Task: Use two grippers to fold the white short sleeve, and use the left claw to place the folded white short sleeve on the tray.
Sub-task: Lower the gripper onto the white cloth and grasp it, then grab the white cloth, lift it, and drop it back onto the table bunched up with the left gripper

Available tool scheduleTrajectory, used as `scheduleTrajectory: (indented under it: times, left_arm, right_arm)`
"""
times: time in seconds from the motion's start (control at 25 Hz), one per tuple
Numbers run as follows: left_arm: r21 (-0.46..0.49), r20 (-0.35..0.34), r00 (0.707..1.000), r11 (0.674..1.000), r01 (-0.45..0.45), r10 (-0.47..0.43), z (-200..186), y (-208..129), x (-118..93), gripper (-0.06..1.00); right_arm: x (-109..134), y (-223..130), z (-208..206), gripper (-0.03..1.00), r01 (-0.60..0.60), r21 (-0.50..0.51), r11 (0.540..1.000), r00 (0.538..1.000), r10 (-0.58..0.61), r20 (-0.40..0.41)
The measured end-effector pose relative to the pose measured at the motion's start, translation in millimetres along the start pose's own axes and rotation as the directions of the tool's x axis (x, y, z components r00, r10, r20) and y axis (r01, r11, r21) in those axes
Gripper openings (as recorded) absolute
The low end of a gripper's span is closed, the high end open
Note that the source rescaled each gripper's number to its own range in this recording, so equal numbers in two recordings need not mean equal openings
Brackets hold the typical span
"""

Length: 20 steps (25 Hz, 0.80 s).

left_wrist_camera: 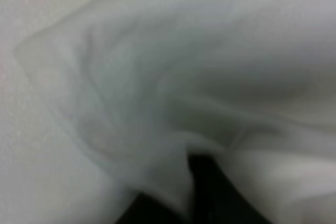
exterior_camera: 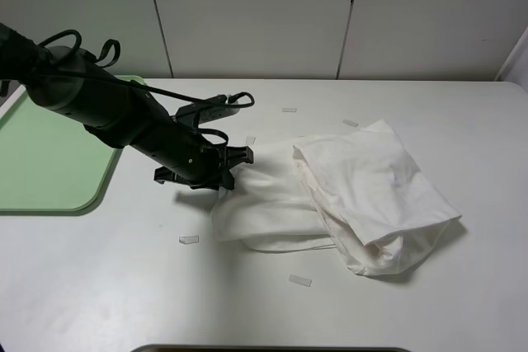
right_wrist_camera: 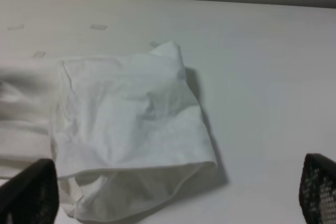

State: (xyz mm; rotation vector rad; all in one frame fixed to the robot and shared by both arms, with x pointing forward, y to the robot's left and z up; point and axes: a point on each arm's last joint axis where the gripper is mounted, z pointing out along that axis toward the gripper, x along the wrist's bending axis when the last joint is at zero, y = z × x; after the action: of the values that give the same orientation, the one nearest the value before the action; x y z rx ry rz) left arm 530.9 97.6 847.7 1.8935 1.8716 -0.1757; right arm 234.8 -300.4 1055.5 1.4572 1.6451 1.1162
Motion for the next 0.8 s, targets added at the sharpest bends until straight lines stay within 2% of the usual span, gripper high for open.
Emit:
scheduleTrajectory:
  times: [0.04,0.16,0.32,0.56,0.6,0.64,0.8]
  left_arm:
    - [0.003,-0.002,1.0,1.0,0.002,-0.002,1.0,-0.4,0.5,0.13]
    - [0.005,-0.003,1.0,1.0,0.012,-0.012,2.0,-1.0,1.1,0.02]
    - [0.004,0.001,1.0,1.0,0.012,-0.012,0.4,-0.7,0.5,0.01]
    - [0.036,0.054,0.998,0.999,0.007,-0.009,-20.0,2.0,0.6,0.0]
    - [0.028,0.061,0.998,0.999,-0.015,0.013,-27.0,4.9,0.3,0.0]
    - [-0.008,0.079,0.994,0.998,-0.068,0.069,-50.7,14.1,0.0,0.0]
    - [-0.04,0.089,0.987,0.991,-0.131,0.135,-79.1,22.5,2.8,0.0]
  right_arm:
    - [0.0,0.0,0.0,1.0,0.0,0.0,1.0,1.0,0.0,0.0]
    - [0.0,0.0,0.0,1.0,0.0,0.0,1.0,1.0,0.0,0.0]
    - [0.0,0.0,0.0,1.0,0.0,0.0,1.0,1.0,0.0,0.0]
    - [0.0,0.0,0.0,1.0,0.0,0.0,1.0,1.0,0.0,0.0]
    - [0.0,0.0,0.0,1.0,0.0,0.0,1.0,1.0,0.0,0.0]
    - [0.0,0.0,0.0,1.0,0.0,0.0,1.0,1.0,0.0,0.0]
    - [0.0,0.0,0.0,1.0,0.0,0.0,1.0,1.0,0.0,0.0]
